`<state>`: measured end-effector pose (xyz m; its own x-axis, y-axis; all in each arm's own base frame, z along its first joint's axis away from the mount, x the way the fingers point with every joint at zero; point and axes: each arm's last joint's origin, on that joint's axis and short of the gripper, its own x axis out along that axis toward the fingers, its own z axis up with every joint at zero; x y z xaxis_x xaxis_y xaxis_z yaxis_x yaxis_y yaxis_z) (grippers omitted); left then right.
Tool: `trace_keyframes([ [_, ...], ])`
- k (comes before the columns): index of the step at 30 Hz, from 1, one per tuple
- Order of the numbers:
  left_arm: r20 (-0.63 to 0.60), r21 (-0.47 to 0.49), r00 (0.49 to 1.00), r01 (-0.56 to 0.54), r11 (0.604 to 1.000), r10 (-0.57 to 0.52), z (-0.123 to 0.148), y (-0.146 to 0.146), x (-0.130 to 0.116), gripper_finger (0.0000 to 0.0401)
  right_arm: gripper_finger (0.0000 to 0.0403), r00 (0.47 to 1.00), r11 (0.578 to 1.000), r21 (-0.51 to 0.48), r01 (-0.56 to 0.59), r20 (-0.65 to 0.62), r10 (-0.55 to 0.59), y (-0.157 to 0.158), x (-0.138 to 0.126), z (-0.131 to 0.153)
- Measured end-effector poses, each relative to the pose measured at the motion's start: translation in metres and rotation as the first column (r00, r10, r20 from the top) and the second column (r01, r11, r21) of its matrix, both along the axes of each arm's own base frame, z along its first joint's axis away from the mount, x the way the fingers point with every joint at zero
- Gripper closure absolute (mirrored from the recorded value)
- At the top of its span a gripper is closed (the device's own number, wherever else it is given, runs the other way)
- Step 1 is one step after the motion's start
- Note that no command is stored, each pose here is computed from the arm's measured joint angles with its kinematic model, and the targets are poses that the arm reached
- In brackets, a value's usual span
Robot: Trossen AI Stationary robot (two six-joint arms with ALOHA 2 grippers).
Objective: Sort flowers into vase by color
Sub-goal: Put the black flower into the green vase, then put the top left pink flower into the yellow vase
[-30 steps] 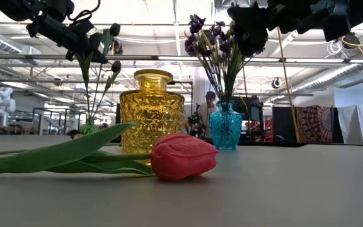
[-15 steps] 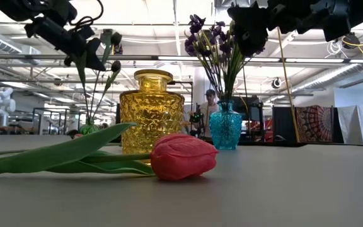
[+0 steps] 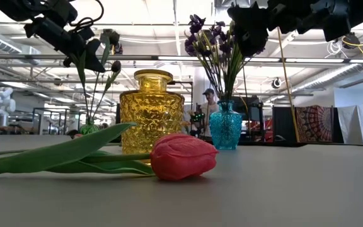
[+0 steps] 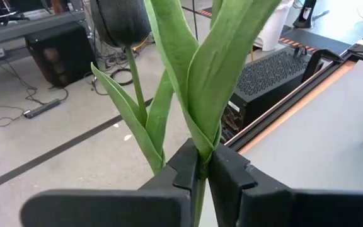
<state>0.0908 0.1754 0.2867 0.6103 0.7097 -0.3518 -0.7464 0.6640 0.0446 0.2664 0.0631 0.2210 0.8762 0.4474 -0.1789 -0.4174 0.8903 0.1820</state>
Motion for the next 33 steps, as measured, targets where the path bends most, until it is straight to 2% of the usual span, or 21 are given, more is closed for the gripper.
trace_keyframes([
  [8, -0.015, 0.008, 0.999, -0.042, 0.999, 0.042, -0.0001, 0.0008, -0.001, 0.0299, 0.0206, 1.0, 1.0, 0.0, 0.0, 0.0, 0.0, 0.0, 0.0, 0.0],
  [11, -0.026, 0.015, 0.997, -0.069, 0.998, 0.069, -0.0001, 0.0013, -0.0017, 0.0285, 0.0206, 1.0, 1.0, 0.0, 0.0, 0.0, 0.0, 0.0, 0.0, 0.0],
  [21, -0.05, 0.035, 0.995, -0.084, 0.996, 0.085, 0.0002, 0.0014, -0.0025, 0.0283, 0.0206, 1.0, 1.0, 0.0, 0.0, -0.001, 0.0, 0.0, 0.0, 0.0],
  [33, -0.079, -0.013, 0.993, -0.087, 0.996, 0.086, -0.0048, -0.0004, -0.0035, 0.0283, 0.0206, 1.0, 1.0, 0.0, 0.0, -0.001, 0.0, 0.0, 0.0, -0.0001],
])
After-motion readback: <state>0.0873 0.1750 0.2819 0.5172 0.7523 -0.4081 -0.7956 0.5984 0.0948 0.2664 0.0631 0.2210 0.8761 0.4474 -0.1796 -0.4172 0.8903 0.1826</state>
